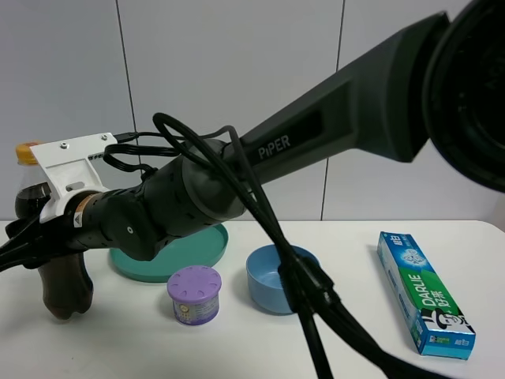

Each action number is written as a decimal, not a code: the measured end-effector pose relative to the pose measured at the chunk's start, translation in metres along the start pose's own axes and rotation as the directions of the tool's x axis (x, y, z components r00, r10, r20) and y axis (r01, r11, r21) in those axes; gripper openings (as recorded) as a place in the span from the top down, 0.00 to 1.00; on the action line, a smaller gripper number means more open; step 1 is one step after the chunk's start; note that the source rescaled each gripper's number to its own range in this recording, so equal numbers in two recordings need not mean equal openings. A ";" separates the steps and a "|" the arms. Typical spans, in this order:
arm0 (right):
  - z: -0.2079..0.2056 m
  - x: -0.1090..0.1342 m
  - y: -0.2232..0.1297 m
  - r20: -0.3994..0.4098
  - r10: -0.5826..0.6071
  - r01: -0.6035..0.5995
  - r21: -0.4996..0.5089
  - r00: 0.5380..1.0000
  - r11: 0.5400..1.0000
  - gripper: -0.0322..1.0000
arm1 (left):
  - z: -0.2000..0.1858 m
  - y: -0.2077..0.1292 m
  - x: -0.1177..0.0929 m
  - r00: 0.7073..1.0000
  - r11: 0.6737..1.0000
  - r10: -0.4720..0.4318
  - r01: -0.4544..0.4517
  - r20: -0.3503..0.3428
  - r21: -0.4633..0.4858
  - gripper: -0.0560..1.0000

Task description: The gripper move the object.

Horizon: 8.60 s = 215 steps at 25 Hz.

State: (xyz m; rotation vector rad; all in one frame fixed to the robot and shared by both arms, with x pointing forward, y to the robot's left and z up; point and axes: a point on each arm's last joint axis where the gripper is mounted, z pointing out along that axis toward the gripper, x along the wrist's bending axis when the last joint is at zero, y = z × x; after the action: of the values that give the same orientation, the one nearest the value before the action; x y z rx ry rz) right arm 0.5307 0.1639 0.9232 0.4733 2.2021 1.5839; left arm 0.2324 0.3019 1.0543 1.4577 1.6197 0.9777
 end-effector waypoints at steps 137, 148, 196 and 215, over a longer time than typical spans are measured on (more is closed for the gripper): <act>-0.588 -0.016 0.038 0.866 0.205 -0.564 0.102 0.455 0.820 0.39 | 0.000 0.000 0.000 1.000 1.000 0.004 -0.004 0.000 0.000 0.00; -0.577 0.019 -0.017 0.887 0.328 -0.631 -0.054 0.326 0.774 0.39 | 0.000 0.000 0.000 1.000 1.000 0.004 -0.004 0.000 0.000 0.00; -0.565 0.019 -0.037 0.891 0.353 -0.557 -0.146 0.286 0.818 0.39 | 0.000 0.000 0.000 1.000 1.000 0.004 -0.004 0.000 0.000 0.00; -0.565 0.019 -0.037 0.871 0.352 -0.550 -0.118 0.343 0.827 0.39 | 0.000 0.000 0.000 1.000 1.000 0.004 -0.004 0.000 0.000 0.00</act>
State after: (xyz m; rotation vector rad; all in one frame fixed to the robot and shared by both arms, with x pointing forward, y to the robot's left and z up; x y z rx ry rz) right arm 0.2339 -0.3019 1.0492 1.6796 1.4067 0.8969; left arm 0.2324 0.3019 1.0543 1.4619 1.6171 0.9802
